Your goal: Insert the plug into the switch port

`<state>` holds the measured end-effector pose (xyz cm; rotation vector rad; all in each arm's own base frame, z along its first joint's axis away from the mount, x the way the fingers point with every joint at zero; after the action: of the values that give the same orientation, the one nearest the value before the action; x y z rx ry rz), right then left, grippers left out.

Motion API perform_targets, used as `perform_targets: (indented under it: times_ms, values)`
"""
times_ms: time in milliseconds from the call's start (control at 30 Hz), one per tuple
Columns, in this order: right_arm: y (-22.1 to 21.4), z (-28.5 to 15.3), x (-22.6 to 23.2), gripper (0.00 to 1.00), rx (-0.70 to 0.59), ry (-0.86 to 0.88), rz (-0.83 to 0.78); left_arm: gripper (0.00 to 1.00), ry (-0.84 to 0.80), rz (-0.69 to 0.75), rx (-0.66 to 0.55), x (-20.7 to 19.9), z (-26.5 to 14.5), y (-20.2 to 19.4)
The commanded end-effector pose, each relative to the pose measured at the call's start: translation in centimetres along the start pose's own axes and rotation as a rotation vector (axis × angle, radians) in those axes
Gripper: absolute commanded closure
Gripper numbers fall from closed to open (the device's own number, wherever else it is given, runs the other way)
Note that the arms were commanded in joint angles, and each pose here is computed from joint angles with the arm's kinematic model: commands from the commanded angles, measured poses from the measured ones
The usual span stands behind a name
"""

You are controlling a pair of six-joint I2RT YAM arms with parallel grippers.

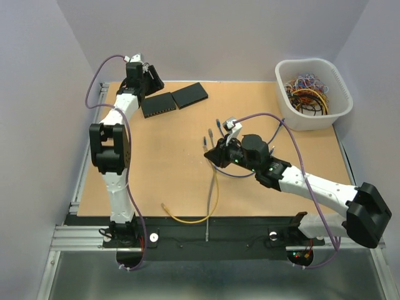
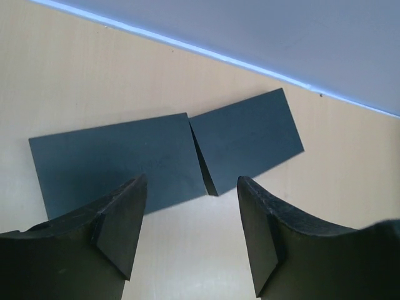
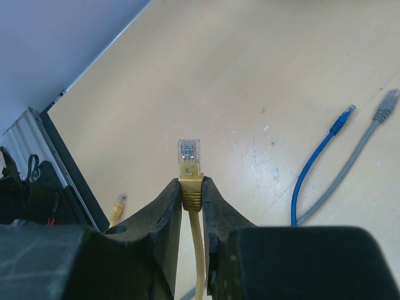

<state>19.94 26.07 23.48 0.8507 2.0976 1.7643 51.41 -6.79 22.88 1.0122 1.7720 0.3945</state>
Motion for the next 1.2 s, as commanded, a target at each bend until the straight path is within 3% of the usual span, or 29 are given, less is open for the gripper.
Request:
perform_targets:
  times_ms: [0,100,233,433,800,1000,1167]
  values:
    - [0.6,-1.5,0.3,1.0,-0.04,-0.029,0.008,0.3,-0.019,0.001,-0.062,-1.3,2.3,2.6]
    - [-0.3,-2.3,0.2,0.99,-0.017,-0.046,0.013,0.31,-0.017,-0.023,-0.102,-0.7,5.1,4.3]
    - [-1.2,-3.0,-0.2,0.99,0.001,-0.08,0.011,0.31,0.011,-0.011,-0.086,1.6,8.9,3.0]
    - [-1.1,-3.0,-0.4,1.0,0.006,-0.094,-0.009,0.31,0.121,0.002,-0.053,4.1,11.0,1.7]
    - [-0.7,-3.1,0.0,1.0,0.0,-0.069,0.012,0.34,0.218,-0.053,0.169,6.2,9.4,-2.0]
    - [-0.2,-4.7,0.4,0.99,-0.044,-0.059,0.044,0.38,0.278,-0.01,0.335,6.9,7.9,-6.2]
    - [-0.3,-5.5,0.6,1.0,-0.053,-0.057,0.071,0.38,0.299,0.047,0.372,5.3,5.0,-9.0]
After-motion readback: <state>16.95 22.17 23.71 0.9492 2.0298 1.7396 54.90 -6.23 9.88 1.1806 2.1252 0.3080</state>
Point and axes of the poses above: each gripper's point midway between its finger pads, its own z axis out along the fingers, its own x axis along the line the jaws close on, y = z × x, the point moved 9 cm from there along -z, back along the fingers, and after that the axes turned 13 degrees about -z, right-handed, at the moved point
